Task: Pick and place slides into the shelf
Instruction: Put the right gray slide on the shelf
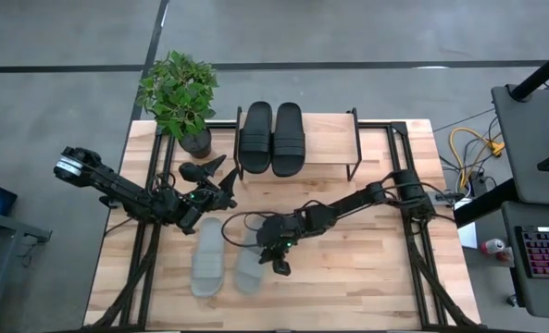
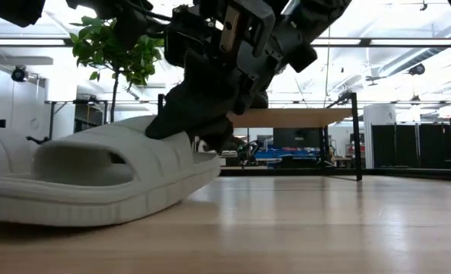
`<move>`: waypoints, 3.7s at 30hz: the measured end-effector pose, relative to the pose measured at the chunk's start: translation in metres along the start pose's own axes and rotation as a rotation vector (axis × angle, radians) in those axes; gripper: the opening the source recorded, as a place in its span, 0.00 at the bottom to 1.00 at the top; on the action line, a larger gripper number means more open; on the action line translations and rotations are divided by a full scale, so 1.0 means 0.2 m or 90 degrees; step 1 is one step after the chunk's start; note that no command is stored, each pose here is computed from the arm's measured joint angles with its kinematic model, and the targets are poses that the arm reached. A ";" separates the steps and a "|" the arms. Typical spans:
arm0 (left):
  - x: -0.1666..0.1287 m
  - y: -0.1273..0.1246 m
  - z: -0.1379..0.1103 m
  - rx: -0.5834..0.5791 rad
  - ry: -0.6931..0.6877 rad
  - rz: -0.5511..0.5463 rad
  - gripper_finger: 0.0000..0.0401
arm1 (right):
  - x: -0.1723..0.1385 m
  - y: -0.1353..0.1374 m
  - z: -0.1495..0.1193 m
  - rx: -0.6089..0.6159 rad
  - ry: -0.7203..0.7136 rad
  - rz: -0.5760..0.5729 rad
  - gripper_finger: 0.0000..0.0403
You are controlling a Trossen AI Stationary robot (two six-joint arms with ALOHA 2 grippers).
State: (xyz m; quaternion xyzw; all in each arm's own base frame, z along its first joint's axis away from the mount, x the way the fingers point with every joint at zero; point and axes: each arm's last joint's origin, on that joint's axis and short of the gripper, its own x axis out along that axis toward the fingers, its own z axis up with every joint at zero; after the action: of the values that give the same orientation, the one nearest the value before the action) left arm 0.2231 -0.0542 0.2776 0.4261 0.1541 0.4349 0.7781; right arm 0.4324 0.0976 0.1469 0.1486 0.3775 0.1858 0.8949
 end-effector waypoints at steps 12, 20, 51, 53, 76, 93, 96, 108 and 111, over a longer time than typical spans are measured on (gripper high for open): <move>0.01 0.00 0.00 0.000 0.006 0.003 0.65 | -0.08 0.01 0.04 -0.019 -0.012 -0.075 0.02; 0.01 -0.01 -0.02 0.007 0.013 0.004 0.65 | -0.13 -0.01 0.06 -0.025 -0.015 -0.111 0.02; 0.01 -0.01 -0.02 0.007 0.013 0.004 0.65 | -0.56 0.24 0.12 -0.102 0.103 0.205 0.02; 0.01 -0.01 -0.02 0.007 0.011 0.004 0.65 | -0.57 0.25 0.13 -0.119 0.099 0.231 0.02; 0.02 -0.34 -0.02 0.175 -0.100 -0.089 0.65 | -0.65 0.39 0.21 -0.232 0.093 0.361 0.02; 0.03 -0.39 0.04 0.268 -0.122 -0.090 0.65 | -0.69 0.49 0.24 -0.282 0.088 0.448 0.02; 0.03 -0.39 0.04 0.292 -0.149 -0.096 0.65 | -0.69 0.49 0.25 -0.281 0.087 0.447 0.02; -0.04 -0.40 0.12 0.261 -0.318 -0.137 0.65 | -0.69 0.49 0.25 -0.306 0.078 0.449 0.02; -0.07 -0.41 0.14 0.256 -0.373 -0.153 0.65 | -0.69 0.49 0.25 -0.313 0.074 0.450 0.02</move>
State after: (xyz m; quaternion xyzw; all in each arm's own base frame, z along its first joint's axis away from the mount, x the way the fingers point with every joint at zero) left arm 0.2765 -0.1008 0.2264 0.6558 0.0559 0.1612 0.7354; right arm 0.3575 0.1164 0.3060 0.0409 0.2974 0.5732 0.7624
